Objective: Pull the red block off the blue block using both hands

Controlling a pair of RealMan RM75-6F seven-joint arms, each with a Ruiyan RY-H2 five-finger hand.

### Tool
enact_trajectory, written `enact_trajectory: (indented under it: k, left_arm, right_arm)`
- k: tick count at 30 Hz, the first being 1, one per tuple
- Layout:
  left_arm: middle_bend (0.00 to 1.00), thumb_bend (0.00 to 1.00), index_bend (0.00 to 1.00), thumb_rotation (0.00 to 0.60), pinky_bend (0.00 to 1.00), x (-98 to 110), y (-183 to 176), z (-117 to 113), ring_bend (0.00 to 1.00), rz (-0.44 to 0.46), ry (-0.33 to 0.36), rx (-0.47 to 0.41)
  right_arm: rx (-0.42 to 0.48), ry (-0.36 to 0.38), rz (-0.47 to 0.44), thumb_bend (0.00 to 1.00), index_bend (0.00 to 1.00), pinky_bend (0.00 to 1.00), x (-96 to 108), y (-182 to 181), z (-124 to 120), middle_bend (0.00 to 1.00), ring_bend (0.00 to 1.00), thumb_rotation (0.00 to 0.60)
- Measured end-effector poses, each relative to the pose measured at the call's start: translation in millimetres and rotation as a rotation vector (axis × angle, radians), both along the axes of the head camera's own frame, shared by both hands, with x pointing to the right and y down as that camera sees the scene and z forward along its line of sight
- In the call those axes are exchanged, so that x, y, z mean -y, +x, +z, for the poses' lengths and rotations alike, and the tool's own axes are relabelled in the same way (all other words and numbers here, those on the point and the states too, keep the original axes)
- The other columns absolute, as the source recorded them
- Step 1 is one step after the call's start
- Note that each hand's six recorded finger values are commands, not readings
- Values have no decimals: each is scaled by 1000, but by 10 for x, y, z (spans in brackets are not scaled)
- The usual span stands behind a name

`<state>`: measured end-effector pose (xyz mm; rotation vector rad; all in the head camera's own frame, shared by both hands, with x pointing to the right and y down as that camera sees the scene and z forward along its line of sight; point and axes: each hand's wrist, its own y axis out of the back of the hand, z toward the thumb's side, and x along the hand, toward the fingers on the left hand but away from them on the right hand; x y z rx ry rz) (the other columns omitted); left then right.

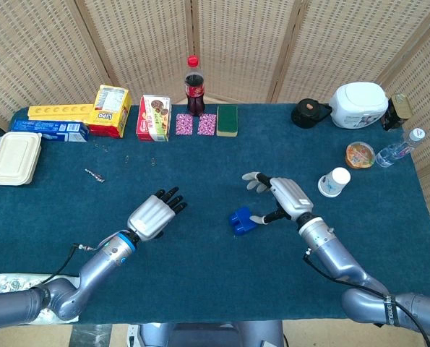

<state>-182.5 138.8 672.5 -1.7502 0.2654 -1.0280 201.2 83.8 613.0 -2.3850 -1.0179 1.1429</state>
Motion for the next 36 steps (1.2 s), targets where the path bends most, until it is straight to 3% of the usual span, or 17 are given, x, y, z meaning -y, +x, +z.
enact_trajectory:
  k: [7,16,27,32,36]
  left_arm:
    - [231,67,204,600,294,118,-69,-170,102,-83,11,-42]
    - [231,82,203,600,294,240,-859,-510,102,-286,58,-72]
    - [231,83,204,600,294,-46,-1725,-912,102,-418,129,-99]
    - [231,83,203,600,294,-191,-2152,-1067,102,-483,166,-84]
    - [231,84,203,600,294,-306,-2484,-1136,102,-527,184,-44]
  right_arm:
    - [-21,34,0,215,245,331,31,85,-9,356,394,600]
    - [-82,113,24,225,365,399,69,288,4,423,475,600]
    - [-302,314,1,243,430,417,-17,598,-4,467,500,600]
    - [-369,354,18,252,444,416,-144,804,-40,472,501,600]
    - [-403,342,24,251,456,410,-291,953,-64,475,500,600]
